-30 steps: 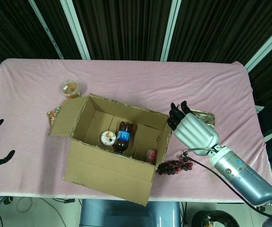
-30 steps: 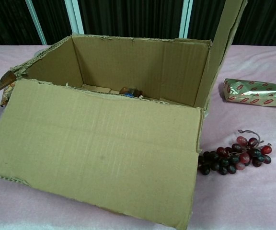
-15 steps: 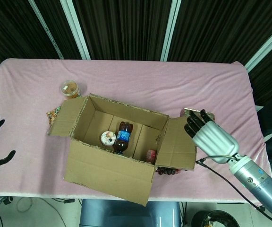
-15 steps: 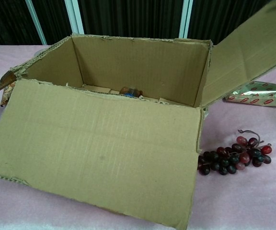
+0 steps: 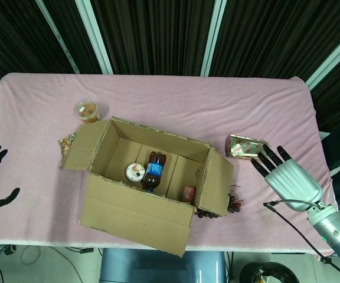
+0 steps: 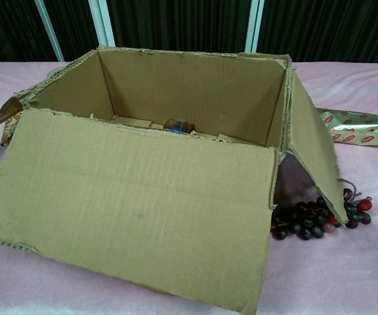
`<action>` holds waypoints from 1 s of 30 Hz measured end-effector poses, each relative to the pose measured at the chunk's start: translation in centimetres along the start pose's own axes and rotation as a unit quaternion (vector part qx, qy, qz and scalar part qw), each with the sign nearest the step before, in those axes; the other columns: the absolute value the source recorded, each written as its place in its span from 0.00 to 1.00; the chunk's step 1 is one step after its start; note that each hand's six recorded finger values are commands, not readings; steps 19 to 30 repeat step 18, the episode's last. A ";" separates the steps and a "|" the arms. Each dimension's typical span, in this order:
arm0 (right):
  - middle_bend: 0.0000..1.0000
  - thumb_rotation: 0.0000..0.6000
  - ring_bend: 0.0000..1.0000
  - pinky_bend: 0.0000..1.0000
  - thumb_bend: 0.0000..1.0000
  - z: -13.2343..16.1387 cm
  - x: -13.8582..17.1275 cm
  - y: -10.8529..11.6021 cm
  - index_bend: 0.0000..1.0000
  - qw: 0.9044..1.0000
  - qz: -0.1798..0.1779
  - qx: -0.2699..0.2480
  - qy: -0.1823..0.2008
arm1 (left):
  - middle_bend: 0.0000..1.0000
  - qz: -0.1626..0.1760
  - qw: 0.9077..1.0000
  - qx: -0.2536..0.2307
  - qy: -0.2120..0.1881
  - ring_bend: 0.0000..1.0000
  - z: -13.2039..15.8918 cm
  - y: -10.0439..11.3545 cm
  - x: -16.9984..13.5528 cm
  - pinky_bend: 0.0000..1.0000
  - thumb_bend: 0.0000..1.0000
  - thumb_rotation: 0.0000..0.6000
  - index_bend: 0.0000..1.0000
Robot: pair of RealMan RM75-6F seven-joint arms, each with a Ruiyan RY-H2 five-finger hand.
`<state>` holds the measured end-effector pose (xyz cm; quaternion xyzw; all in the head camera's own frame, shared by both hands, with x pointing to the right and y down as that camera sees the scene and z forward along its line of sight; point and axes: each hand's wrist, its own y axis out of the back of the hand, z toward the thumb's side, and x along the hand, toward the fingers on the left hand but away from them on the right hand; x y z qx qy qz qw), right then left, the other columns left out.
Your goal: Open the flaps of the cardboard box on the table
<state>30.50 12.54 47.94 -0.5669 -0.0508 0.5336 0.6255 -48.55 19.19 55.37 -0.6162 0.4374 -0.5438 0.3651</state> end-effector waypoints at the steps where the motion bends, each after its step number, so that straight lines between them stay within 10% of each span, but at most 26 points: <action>1: 0.14 1.00 0.08 0.22 0.19 0.0 0.1 -0.4 0.07 1.000 -0.003 -0.010 -0.006 | 0.00 0.000 1.000 0.002 0.000 0.00 0.0 0.0 0.0 0.02 0.21 1.00 0.00; 7: 0.00 1.00 0.00 0.21 0.19 0.7 0.6 -3.6 0.00 0.993 -0.023 -0.100 -0.064 | 0.00 -0.011 0.999 0.033 0.004 0.00 -0.2 -0.3 -0.3 0.00 0.21 1.00 0.00; 18: 0.00 1.00 0.00 0.21 0.19 2.4 4.7 -11.4 0.00 0.949 -0.050 -0.252 -0.185 | 0.00 -0.005 0.997 0.072 0.018 0.00 -0.1 -0.4 -0.6 0.00 0.21 1.00 0.00; 30: 0.00 1.00 0.00 0.21 0.19 2.4 4.7 -11.4 0.00 0.949 -0.050 -0.252 -0.185 | 0.00 -0.005 0.997 0.072 0.018 0.00 -0.1 -0.4 -0.6 0.00 0.21 1.00 0.00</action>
